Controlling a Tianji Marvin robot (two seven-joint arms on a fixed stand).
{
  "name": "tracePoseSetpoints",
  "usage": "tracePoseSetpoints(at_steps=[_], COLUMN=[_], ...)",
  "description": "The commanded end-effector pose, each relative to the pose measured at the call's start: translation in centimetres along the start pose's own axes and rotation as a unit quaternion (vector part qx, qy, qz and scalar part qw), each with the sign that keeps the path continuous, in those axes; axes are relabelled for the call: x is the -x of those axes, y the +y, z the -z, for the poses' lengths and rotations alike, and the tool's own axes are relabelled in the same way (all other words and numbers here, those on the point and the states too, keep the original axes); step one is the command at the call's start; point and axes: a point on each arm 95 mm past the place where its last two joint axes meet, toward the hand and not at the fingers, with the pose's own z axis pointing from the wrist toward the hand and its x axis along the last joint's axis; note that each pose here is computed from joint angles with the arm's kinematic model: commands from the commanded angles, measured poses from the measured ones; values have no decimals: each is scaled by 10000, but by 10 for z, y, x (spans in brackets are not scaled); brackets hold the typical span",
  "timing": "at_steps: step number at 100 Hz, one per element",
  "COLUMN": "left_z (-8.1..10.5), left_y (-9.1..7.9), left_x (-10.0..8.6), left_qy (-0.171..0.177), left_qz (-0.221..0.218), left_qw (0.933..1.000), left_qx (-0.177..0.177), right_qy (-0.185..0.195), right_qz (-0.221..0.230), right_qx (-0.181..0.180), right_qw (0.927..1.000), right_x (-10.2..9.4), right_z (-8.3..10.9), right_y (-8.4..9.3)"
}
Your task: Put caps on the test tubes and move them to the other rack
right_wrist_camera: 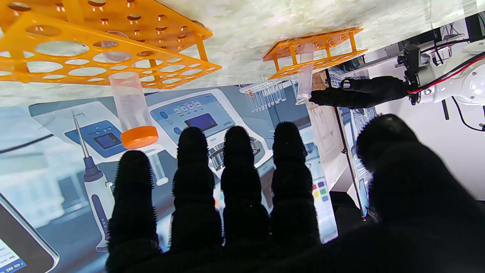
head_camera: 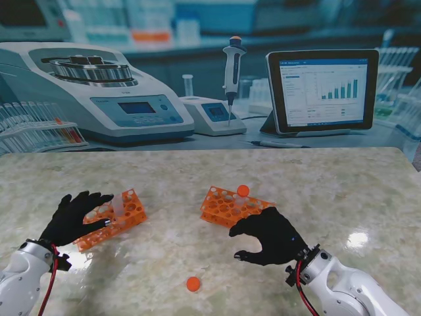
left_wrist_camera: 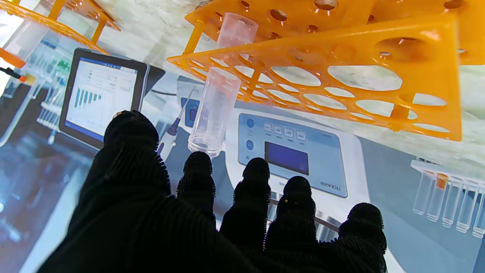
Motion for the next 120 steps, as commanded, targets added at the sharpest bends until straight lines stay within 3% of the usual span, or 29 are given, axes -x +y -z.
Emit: tracePoseSetpoints(at_steps=[1, 48, 120], left_z=[3, -1, -12], left_y=[1, -6, -26], left_x=[0, 2, -22], left_qy=[-8, -77, 365], left_qz=[-8, -96, -8], left_qw=[10000, 9999, 9993], left_qx=[27, -8, -104], right_qy=[-3, 4, 1], right_qz=[-29, -29, -28], right_qx=[-16, -32, -20], right_qw=[10000, 10000, 10000], right_x=[-2, -2, -2], right_z=[1, 1, 2], right_y=[-2, -2, -1])
